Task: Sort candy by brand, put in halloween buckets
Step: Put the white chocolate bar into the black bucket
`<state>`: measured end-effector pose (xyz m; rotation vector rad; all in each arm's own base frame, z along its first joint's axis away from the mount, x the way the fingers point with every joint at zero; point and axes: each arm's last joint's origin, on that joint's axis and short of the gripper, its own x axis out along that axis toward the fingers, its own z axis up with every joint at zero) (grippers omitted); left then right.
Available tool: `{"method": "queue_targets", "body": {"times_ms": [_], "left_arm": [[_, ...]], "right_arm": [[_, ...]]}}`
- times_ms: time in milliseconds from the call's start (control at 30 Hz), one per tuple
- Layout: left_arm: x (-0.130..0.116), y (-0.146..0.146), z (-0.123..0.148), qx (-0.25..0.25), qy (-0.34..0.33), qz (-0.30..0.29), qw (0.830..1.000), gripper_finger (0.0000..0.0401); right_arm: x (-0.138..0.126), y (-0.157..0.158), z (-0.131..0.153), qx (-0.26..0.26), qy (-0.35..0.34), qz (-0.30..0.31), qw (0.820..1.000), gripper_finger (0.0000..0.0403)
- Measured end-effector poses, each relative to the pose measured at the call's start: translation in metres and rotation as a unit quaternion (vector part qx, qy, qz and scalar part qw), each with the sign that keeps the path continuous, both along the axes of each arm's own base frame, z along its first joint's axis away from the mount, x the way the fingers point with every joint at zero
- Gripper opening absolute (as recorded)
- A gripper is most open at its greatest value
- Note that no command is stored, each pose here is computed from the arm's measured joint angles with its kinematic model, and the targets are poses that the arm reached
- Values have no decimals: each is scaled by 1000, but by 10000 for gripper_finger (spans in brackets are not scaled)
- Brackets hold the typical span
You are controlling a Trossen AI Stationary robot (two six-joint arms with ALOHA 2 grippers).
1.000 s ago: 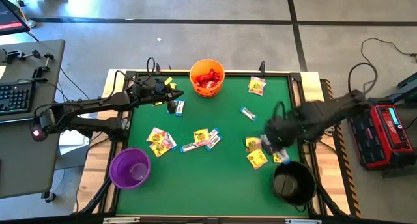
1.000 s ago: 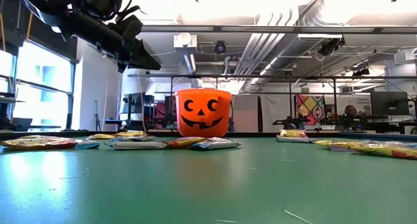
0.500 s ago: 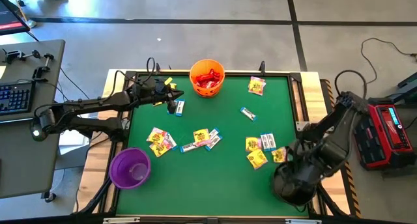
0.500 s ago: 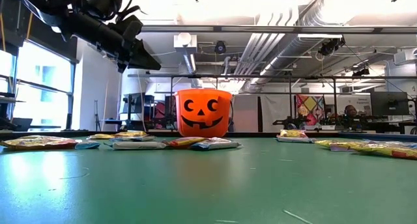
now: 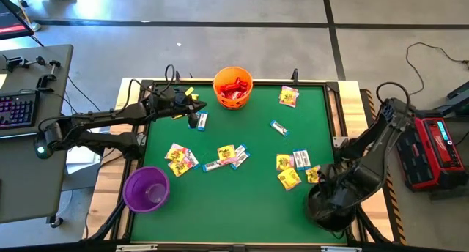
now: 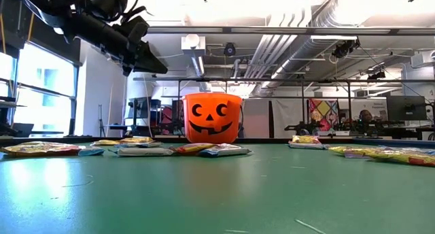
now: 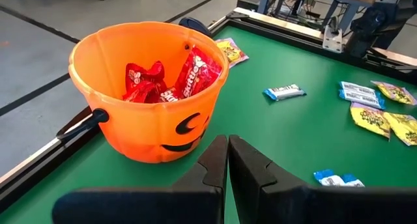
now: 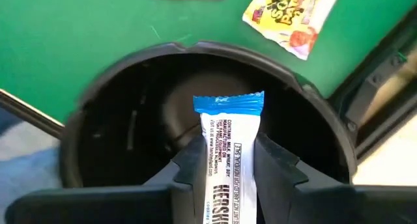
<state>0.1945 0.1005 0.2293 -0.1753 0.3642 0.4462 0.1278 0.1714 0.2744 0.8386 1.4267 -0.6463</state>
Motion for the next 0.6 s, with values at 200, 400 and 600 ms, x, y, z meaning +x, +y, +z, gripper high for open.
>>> {"method": "queue_targets", "body": {"times_ms": [200, 400, 600], "left_arm": [[0, 0, -1, -3, 6, 0, 1000, 5], [-1, 0, -1, -3, 7, 0, 1000, 5], [-1, 0, -1, -4, 8, 0, 1000, 5]], "right_arm": [[-7, -7, -31, 8, 10, 32, 999, 83], [-7, -8, -62, 28, 0, 49, 998, 85], [-8, -7, -81, 57, -8, 53, 997, 116]]}}
